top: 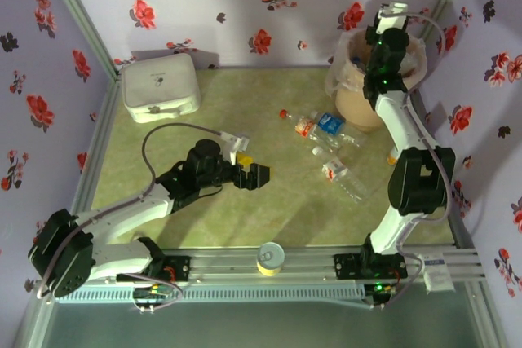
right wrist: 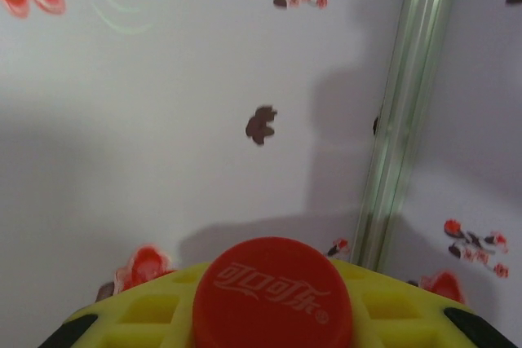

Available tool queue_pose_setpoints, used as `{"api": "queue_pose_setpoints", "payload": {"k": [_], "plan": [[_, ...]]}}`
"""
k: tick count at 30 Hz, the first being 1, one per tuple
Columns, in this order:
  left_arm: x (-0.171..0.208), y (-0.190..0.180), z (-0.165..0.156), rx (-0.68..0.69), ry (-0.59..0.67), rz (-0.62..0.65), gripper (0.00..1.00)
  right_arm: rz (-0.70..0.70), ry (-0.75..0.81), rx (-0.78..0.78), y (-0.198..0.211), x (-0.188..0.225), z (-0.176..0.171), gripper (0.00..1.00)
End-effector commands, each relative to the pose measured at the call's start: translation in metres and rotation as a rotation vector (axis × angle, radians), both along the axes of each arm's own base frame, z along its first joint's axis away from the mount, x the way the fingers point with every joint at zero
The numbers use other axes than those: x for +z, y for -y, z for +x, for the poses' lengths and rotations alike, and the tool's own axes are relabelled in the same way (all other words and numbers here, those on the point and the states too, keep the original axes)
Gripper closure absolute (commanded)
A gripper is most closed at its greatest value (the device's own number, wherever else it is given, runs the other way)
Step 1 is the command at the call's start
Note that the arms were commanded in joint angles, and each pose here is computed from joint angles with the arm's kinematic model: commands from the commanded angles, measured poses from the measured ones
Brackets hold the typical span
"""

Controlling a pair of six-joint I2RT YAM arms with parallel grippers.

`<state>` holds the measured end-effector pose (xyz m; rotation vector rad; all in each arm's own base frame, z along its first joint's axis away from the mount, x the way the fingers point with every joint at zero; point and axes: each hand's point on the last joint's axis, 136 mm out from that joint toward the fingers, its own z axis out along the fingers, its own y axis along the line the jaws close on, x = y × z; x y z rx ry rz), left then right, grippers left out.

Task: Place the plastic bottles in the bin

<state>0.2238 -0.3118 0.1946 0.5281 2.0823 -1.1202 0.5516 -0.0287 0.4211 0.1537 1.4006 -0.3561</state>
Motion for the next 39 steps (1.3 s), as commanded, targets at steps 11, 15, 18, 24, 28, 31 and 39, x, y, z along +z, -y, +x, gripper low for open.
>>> {"api": "queue_pose_setpoints", "payload": {"k": [11, 15, 18, 24, 28, 31, 39], "plan": [[-0.010, -0.003, 0.005, 0.020, -0.015, 0.023, 0.00, 0.259, -0.325, -0.020, 0.024, -0.106, 0.010, 0.98], [-0.009, -0.005, 0.003, 0.021, -0.012, 0.019, 0.00, 0.292, -0.399, -0.035, 0.024, -0.136, 0.009, 0.97], [-0.009, -0.005, 0.003, 0.023, -0.015, 0.019, 0.00, 0.349, -0.471, 0.013, 0.017, -0.161, 0.011, 0.93], [-0.023, -0.014, 0.010, 0.086, -0.055, 0.083, 0.00, 0.385, -0.531, 0.035, 0.011, -0.178, 0.009, 0.80], [-0.028, -0.015, 0.014, 0.116, -0.086, 0.093, 0.00, 0.366, -0.561, 0.035, 0.011, -0.169, 0.013, 0.60], [-0.034, -0.013, 0.017, 0.135, -0.119, 0.108, 0.00, 0.358, -0.551, 0.051, 0.008, -0.146, 0.013, 0.43], [-0.050, -0.008, 0.021, 0.144, -0.169, 0.140, 0.00, 0.318, -0.452, 0.094, 0.005, -0.055, -0.011, 0.20]]}}
